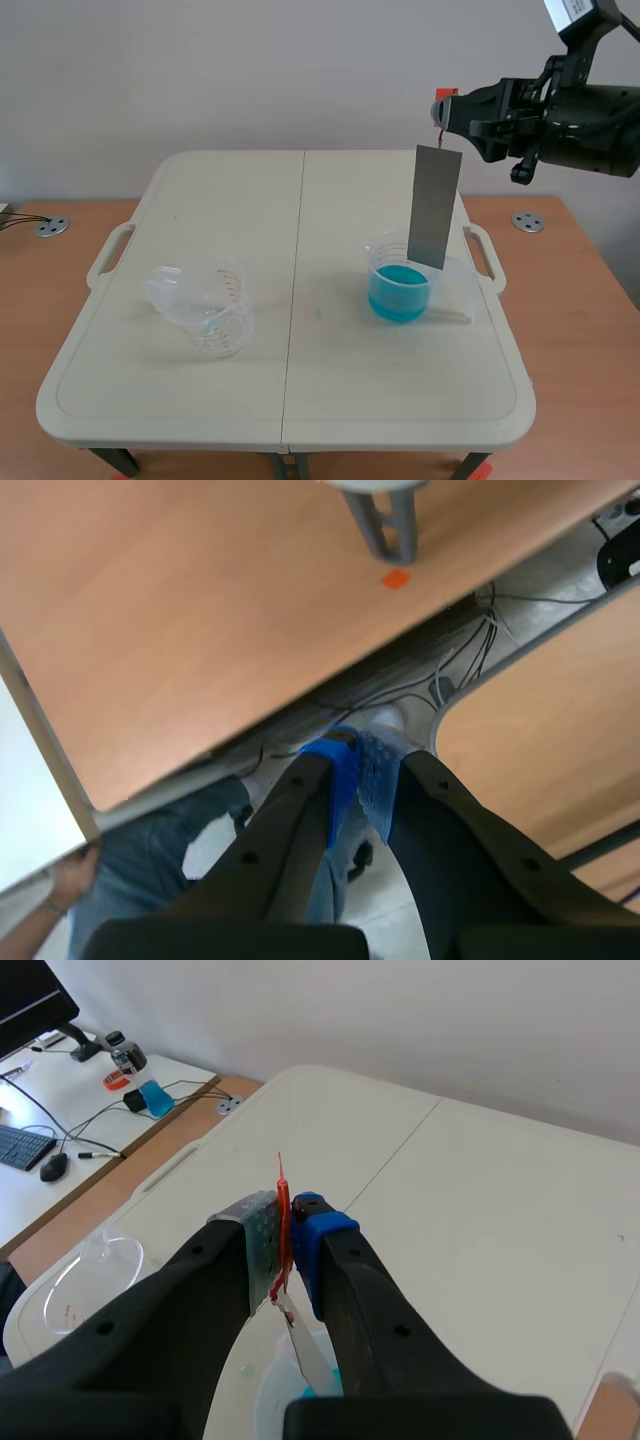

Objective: Hold the metal plate by the orange handle, dip it into the blue solution, take it out and point at it, then put the plate back in the beaker on the left.
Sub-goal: 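Lower the plate into the blue solution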

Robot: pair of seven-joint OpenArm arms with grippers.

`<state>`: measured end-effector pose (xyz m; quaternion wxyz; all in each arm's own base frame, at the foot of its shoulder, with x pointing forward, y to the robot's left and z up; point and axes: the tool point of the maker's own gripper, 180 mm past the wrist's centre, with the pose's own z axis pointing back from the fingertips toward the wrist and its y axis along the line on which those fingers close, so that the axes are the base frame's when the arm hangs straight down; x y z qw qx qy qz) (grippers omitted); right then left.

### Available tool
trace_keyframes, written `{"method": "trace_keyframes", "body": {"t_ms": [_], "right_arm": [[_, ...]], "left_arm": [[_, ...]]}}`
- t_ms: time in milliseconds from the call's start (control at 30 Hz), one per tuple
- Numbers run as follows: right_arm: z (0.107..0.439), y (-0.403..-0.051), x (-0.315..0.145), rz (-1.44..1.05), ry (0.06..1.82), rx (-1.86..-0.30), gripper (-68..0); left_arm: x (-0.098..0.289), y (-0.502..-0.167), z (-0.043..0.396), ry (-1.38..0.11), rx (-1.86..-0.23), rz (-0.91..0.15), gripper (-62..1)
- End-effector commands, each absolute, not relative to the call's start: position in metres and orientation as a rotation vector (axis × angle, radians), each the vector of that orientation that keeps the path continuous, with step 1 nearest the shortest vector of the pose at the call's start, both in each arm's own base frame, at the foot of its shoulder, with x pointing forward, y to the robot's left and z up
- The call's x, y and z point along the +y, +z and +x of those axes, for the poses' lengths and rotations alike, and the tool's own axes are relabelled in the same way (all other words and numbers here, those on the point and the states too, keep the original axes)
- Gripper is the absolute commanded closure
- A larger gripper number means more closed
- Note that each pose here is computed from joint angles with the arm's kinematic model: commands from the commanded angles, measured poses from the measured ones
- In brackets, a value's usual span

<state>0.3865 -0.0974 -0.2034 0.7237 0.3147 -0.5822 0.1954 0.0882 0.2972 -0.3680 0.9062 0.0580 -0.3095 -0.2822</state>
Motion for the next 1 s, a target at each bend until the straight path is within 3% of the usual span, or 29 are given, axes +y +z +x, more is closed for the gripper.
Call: {"method": "trace_keyframes", "body": {"t_ms": [0, 433, 967], "right_arm": [[0.39, -0.189, -0.094, 0.706, 0.456, -1.331, -1.5], [0.392, -0.207, -0.078, 0.712, 0.457, -1.315, -1.5], [0.394, -0.192, -0.068, 0.785, 0.405, -1.406, -1.5]], "left_arm": [[0.287, -0.371, 0.085, -0.579, -0.653, 0.089, -1.9], [0.267, -0.411, 0.037, -0.577, -0.535, 0.011, -1.9], [0.263, -0.418, 0.03, -0.565, -0.51, -0.023, -1.9]]}}
